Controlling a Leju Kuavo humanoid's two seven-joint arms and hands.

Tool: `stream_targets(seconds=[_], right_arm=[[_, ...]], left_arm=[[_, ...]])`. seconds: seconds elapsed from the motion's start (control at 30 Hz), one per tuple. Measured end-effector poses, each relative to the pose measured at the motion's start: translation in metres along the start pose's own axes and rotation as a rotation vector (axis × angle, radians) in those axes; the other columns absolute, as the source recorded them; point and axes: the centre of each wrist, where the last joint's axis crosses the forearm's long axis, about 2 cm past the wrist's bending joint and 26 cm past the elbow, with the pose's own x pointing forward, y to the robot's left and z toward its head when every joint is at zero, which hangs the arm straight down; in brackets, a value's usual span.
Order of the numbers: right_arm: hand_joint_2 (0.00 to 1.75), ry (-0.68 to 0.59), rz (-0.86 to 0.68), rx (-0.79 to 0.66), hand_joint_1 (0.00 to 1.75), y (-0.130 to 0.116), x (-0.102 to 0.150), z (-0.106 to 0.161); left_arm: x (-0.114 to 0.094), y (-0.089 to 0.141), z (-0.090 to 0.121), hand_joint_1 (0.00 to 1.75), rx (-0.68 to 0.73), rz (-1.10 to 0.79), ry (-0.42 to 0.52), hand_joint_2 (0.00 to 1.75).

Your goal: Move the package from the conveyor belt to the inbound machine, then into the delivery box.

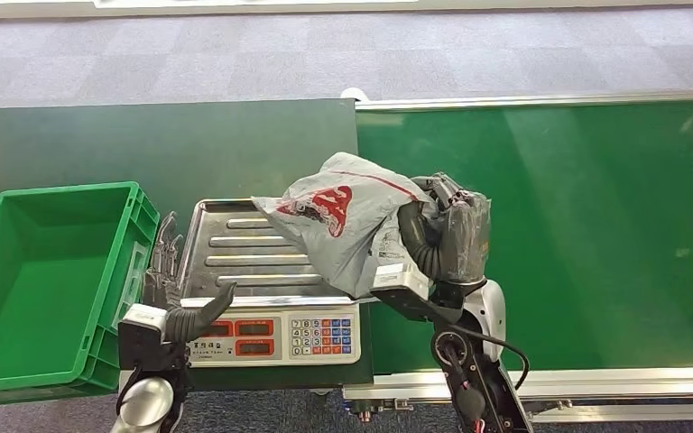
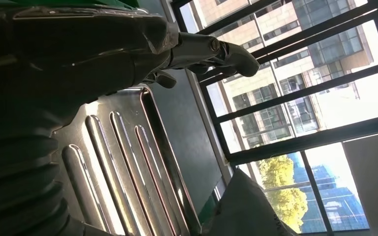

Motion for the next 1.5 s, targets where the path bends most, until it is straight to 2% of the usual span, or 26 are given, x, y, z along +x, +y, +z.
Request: stream_targets(seconds=[0.17,0.27,0.37,0.53,0.67,0.87,1.13,1.27,1.5], right_arm=[[1.75,0.144,-0.206,0.176,1.75,0.013,-0.042,0.015],[1.75,0.280,-0.366,0.278,1.75,0.019,-0.074,0.035],[1.75,0.404,-0.463,0.320,1.75,0.021,-0.100,0.062],[1.75,0.523,-0.512,0.380,1.75,0.025,-0.116,0.094],[1.75,0.511,-0.475,0.421,1.75,0.034,-0.111,0.094],[1.75,0.425,-0.479,0.448,1.75,0.053,-0.089,0.068],[1.75,0.226,-0.496,0.474,1.75,0.074,-0.038,0.018],[1.75,0.184,-0.491,0.491,1.74,0.081,-0.018,0.001],[1.75,0.211,-0.461,0.473,1.52,0.083,-0.011,-0.011]], left_arm=[[-0.001,0.002,0.000,0.00,-0.007,0.001,0.007,1.75],[-0.001,0.003,0.001,0.00,-0.019,0.007,0.013,1.75],[-0.002,0.003,0.003,0.00,-0.026,0.011,0.020,1.75],[-0.004,0.002,0.005,0.00,-0.046,0.018,0.036,1.75],[-0.006,-0.001,0.005,0.00,-0.071,0.025,0.043,1.75],[-0.005,-0.009,-0.001,0.00,-0.104,0.030,0.038,1.75],[-0.002,-0.014,-0.006,0.00,-0.085,0.040,0.042,1.75],[0.000,-0.015,-0.008,0.00,-0.037,0.030,0.020,1.75],[0.002,-0.012,-0.011,0.00,0.025,0.030,0.015,1.75]])
